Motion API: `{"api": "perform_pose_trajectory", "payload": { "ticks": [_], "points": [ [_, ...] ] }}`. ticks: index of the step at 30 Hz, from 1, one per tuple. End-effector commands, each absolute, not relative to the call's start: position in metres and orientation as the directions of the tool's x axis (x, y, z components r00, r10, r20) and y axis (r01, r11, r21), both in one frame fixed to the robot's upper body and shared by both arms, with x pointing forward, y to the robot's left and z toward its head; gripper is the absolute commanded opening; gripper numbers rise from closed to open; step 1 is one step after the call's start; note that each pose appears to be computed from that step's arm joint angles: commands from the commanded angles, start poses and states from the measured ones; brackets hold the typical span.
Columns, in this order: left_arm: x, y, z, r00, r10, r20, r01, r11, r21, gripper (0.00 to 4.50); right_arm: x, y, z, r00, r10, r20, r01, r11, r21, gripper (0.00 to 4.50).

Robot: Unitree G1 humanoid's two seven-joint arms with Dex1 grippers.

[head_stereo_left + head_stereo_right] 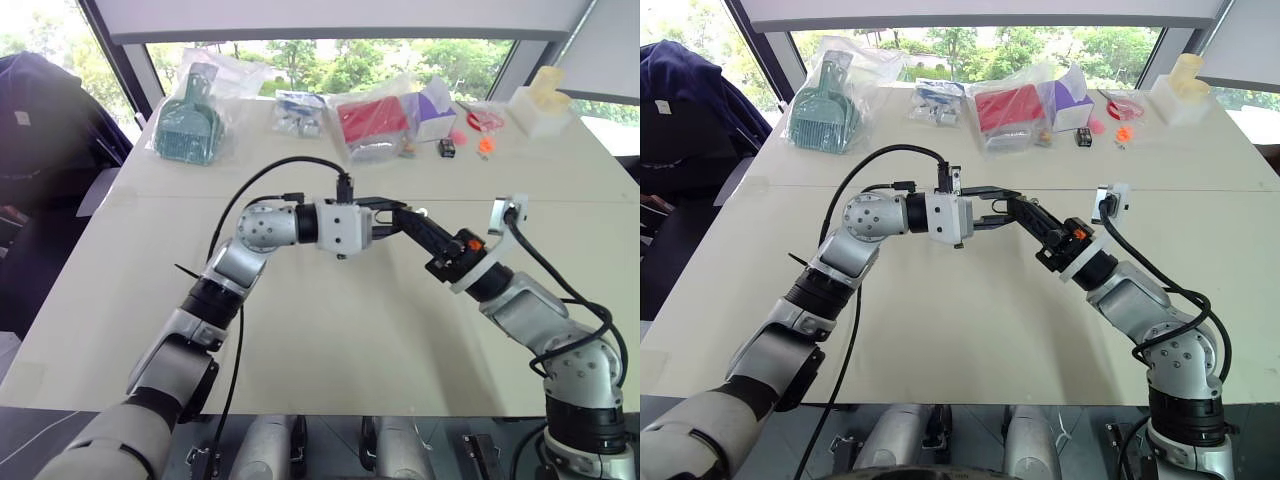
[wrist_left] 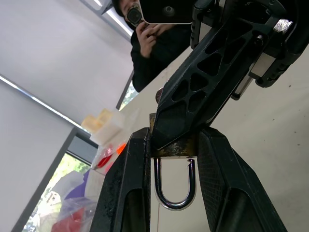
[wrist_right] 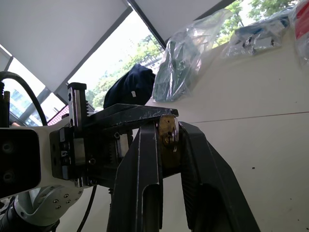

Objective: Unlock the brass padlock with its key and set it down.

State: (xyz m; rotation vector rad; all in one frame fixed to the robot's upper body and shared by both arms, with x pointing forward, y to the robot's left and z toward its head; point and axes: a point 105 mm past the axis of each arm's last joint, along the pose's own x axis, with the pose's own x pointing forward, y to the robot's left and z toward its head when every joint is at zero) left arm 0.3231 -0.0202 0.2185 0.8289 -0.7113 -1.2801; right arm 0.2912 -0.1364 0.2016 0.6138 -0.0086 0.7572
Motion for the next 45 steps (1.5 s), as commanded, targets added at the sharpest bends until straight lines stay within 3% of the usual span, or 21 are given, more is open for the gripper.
{"api": "perform_pose_trajectory", "payload": {
  "ticks": [1,7,10,13,29,35,40,45],
  "points": [
    [0.327,-0.018,0.233,0.174,-0.984,0.046,0.518,0.131,0.846,1.78,0.287,-0.138,0.207,0.728,0.639,0.247,-0.660,0.558,0.503,0.00],
    [0.342,-0.009,0.234,0.234,-0.972,0.032,0.641,0.179,0.747,4.18,0.286,-0.138,0.204,0.731,0.640,0.237,-0.658,0.566,0.497,0.00],
    [0.349,0.001,0.238,0.237,-0.971,0.038,0.777,0.213,0.593,4.18,0.287,-0.141,0.203,0.740,0.631,0.233,-0.649,0.577,0.496,0.00],
    [0.355,0.010,0.242,0.253,-0.967,0.044,0.818,0.238,0.523,4.18,0.289,-0.143,0.204,0.746,0.624,0.235,-0.644,0.583,0.496,0.00],
    [0.361,0.005,0.242,0.266,-0.962,0.064,0.824,0.262,0.503,4.18,0.288,-0.139,0.203,0.745,0.621,0.241,-0.643,0.576,0.504,0.00],
    [0.351,0.016,0.265,0.194,-0.971,0.139,0.927,0.228,0.298,4.18,0.288,-0.144,0.200,0.758,0.609,0.234,-0.630,0.590,0.506,0.00],
    [0.368,0.025,0.282,0.264,-0.946,0.188,0.926,0.303,0.226,4.18,0.288,-0.142,0.201,0.749,0.619,0.236,-0.639,0.581,0.504,0.00],
    [0.386,0.016,0.265,0.328,-0.938,0.114,0.889,0.347,0.297,4.18,0.288,-0.139,0.203,0.740,0.627,0.245,-0.650,0.572,0.500,0.00]
  ]
}}
